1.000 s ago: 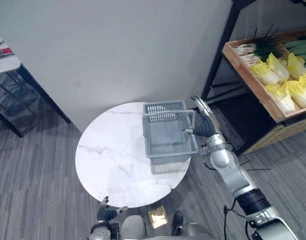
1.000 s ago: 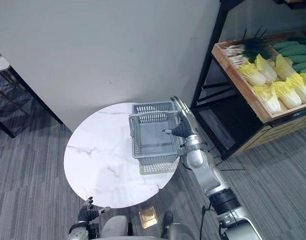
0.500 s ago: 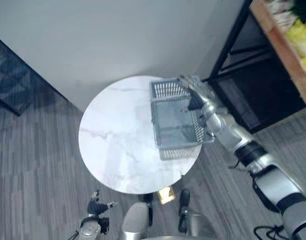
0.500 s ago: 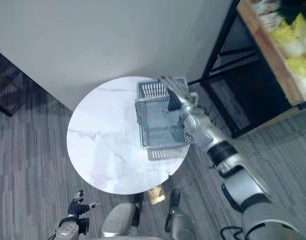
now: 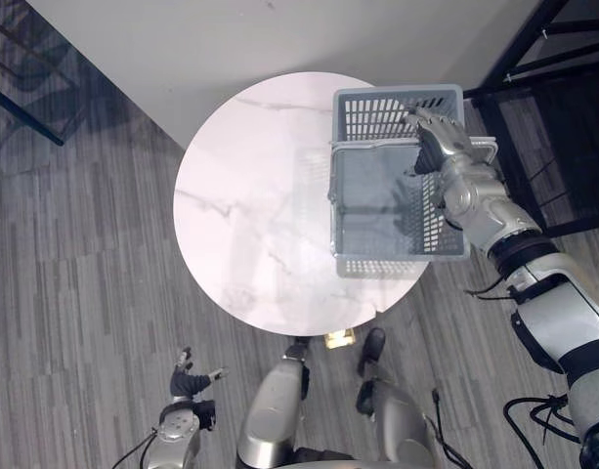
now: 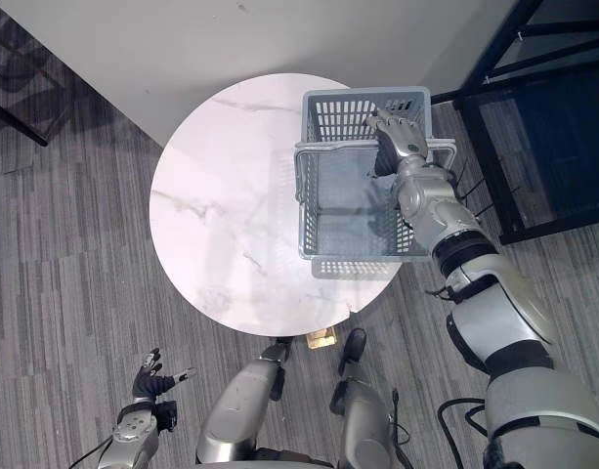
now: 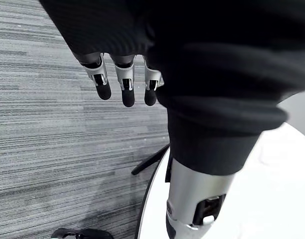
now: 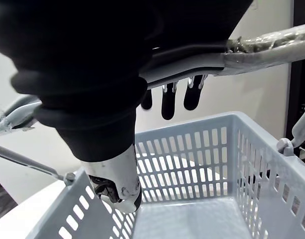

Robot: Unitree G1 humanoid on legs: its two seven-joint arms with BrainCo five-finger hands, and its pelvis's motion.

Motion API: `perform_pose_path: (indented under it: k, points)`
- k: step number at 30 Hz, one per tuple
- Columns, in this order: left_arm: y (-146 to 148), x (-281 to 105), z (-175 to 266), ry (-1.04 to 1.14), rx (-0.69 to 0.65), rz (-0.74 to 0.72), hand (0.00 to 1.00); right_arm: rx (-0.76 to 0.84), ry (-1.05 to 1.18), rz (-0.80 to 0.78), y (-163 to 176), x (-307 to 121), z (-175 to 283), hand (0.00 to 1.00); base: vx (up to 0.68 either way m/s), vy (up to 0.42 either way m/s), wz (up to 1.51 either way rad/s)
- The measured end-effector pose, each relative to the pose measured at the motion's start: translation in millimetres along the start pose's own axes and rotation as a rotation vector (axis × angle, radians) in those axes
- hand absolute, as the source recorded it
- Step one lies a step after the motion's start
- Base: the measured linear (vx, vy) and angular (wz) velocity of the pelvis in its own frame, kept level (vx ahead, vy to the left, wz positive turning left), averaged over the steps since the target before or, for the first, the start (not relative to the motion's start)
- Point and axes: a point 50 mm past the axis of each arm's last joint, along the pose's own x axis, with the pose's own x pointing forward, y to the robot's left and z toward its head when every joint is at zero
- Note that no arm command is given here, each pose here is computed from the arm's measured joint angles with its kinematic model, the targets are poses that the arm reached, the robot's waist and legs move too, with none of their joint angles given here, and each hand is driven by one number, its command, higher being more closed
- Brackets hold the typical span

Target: Pick vegetable in the basket

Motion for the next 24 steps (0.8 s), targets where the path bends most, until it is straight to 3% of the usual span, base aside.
perform_pose_path:
  k: [7,14,18,24]
  points:
    - [-2.0,2.8,7.8,-0.024,-0.005,-0.003,0.00,0.166,0.009,-0.067,1.8,-17.8,-5.2,1.00,-0.01,0.003,-0.11]
    - [-5.3,1.2,11.9,-0.035,-0.028,-0.007,0.00,0.460,0.076,-0.159,16.0,-64.4,-23.1,1.00,0.05,0.018,-0.15]
    - [-0.8,-2.9,5.6,-0.012,-0.041,0.004,0.00,0.688,0.217,-0.181,44.6,-116.2,-44.4,1.00,0.03,0.026,-0.15]
    - [13.4,-13.7,-15.5,0.066,-0.063,0.029,0.00,0.859,0.534,-0.089,99.4,-201.3,-79.3,1.00,0.03,0.027,-0.14]
